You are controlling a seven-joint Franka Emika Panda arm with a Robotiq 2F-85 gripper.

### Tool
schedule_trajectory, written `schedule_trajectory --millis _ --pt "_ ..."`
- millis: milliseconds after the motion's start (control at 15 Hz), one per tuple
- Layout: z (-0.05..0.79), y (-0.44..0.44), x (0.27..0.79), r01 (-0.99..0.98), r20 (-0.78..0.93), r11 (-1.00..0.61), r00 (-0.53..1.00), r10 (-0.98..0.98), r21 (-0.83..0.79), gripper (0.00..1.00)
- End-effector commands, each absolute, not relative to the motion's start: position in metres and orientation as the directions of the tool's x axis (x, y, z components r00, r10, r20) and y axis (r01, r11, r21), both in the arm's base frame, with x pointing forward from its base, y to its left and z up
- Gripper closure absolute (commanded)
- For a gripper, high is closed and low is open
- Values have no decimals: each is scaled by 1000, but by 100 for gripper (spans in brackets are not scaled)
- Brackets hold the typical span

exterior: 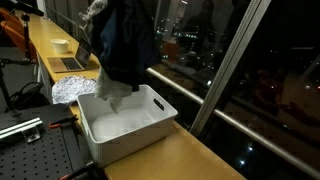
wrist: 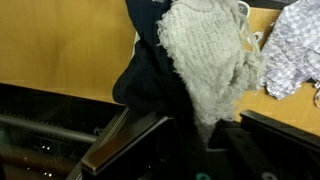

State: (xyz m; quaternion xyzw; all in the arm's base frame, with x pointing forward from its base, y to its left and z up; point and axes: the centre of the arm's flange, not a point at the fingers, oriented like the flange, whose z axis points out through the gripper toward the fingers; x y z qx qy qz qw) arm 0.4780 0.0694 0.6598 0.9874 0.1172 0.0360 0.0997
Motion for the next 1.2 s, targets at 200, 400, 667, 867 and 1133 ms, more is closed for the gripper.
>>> schedule_trajectory --millis 200,400,667,867,1133 --pt "549 68 496 273 15 -954 961 277 125 96" --pt "503 64 495 281 -21 -954 960 281 102 58" --pt "477 63 488 295 -42 -952 955 292 86 30" --pt "474 92 489 327 -32 -941 945 326 86 8" --pt "469 162 493 402 1 -914 915 402 59 0"
